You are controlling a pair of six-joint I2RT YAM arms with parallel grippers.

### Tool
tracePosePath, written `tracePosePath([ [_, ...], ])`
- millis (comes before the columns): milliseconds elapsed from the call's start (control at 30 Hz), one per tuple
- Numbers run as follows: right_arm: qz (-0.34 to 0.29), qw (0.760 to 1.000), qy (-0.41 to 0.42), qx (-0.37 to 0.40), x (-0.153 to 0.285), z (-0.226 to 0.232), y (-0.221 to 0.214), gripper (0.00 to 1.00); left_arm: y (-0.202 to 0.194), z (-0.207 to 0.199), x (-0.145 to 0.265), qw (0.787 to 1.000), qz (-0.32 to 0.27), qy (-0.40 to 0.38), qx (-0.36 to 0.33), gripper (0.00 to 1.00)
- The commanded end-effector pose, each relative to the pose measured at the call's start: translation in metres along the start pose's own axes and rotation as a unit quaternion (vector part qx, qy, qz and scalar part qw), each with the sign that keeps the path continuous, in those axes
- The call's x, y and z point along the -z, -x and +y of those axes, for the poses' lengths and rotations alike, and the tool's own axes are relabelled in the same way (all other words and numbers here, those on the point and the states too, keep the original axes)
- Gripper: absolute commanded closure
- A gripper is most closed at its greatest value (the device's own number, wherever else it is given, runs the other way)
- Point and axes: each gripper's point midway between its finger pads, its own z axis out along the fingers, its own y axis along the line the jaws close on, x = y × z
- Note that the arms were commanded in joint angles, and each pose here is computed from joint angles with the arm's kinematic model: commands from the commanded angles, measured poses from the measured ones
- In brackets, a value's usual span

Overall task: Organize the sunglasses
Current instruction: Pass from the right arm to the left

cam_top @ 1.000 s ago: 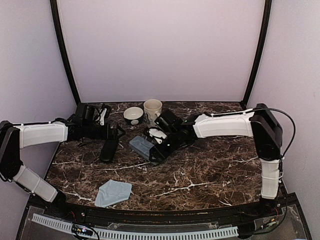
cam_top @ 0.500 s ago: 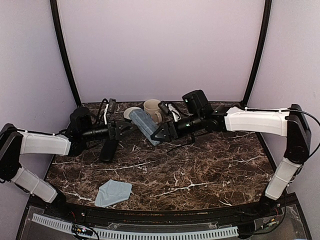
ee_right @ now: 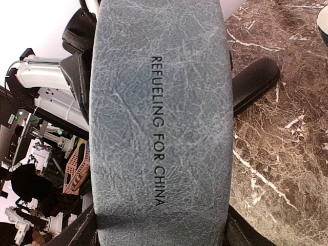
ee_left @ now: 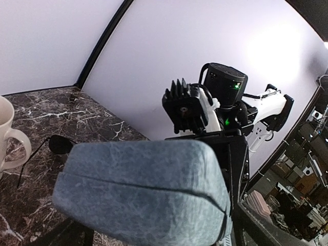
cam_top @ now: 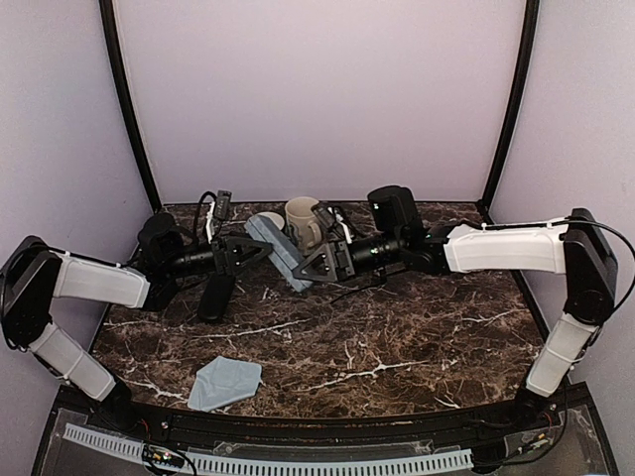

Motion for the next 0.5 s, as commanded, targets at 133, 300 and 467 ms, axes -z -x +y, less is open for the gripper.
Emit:
tracePosePath([
  [133, -0.033, 0.996, 0.072, 0.031, 0.004, 0.033, 0.021, 1.00, 0.001, -0.034, -0.001, 0.997, -0.003, -0.076, -0.033, 0.10],
  [300, -0.028, 0.996, 0.086, 0.025, 0.003, 0.036, 0.019, 1.00, 0.003, -0.040, -0.001, 0.995, -0.006, -0.094, -0.032, 0.15],
  [467, -0.029, 0.995, 0.087, 0.027, 0.002, 0.035, 0.019, 1.00, 0.004, -0.043, -0.001, 0.994, -0.008, -0.103, -0.030, 0.16],
])
